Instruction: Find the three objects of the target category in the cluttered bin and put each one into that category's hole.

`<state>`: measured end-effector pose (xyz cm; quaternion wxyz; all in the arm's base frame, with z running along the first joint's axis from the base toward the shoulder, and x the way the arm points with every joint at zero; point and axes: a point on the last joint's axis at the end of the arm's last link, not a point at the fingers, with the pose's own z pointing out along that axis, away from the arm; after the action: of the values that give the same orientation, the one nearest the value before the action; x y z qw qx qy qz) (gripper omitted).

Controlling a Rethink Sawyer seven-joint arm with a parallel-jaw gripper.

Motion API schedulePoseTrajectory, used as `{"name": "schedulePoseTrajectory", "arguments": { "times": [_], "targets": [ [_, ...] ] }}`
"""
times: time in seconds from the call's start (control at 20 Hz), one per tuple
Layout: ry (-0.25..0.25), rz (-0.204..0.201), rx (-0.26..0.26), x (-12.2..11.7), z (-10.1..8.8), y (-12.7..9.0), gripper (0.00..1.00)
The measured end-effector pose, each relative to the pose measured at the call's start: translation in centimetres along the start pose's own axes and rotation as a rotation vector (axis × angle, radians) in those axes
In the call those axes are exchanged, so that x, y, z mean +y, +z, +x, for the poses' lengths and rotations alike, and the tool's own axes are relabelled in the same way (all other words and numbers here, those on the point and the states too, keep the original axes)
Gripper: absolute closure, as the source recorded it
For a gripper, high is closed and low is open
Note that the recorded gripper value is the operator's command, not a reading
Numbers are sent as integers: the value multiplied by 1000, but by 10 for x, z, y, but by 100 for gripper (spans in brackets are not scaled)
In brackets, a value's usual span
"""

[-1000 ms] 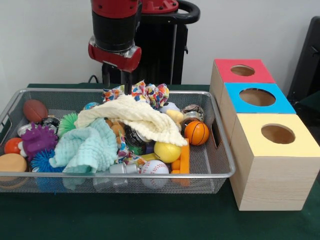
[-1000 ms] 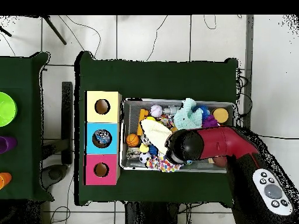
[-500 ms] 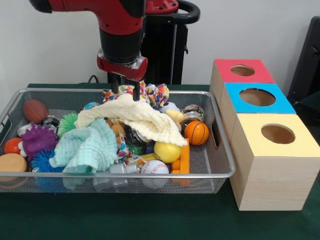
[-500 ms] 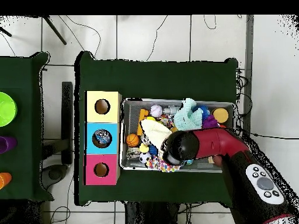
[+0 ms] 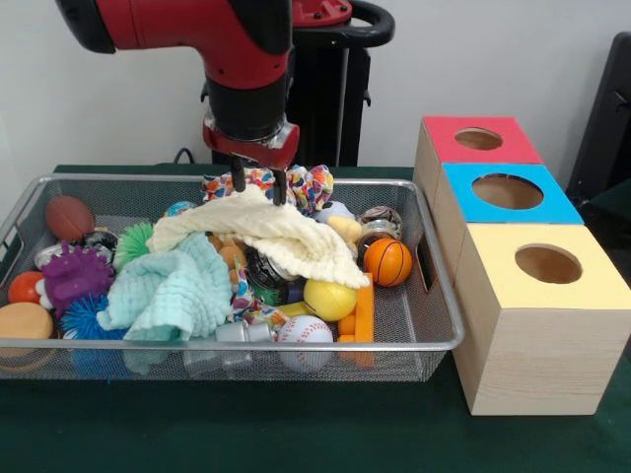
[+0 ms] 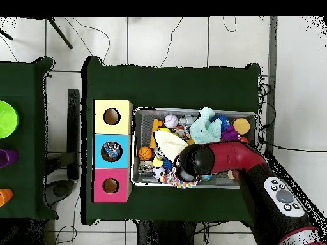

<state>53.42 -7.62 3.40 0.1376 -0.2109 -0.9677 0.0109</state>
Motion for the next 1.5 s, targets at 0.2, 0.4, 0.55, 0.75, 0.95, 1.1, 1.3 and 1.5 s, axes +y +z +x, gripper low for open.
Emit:
{"name": "schedulePoseTrajectory", "arguments": {
  "times": [0.2, 0.4, 0.55, 0.75, 0.95, 1.1, 1.3, 1.5],
  "targets": [
    [-6, -1, 16, 0, 3, 9, 0],
    [-21, 4, 31, -1, 7, 23, 0],
    [-50, 11, 28, -4, 9, 40, 0],
    [-76, 6, 10, -5, 10, 56, 0],
    [-81, -9, 1, -6, 6, 56, 0],
    [-85, -18, 4, -7, 5, 56, 0],
    [-102, -21, 5, -7, 3, 56, 0],
    [-122, -25, -10, -5, 1, 54, 0]
  ]
}}
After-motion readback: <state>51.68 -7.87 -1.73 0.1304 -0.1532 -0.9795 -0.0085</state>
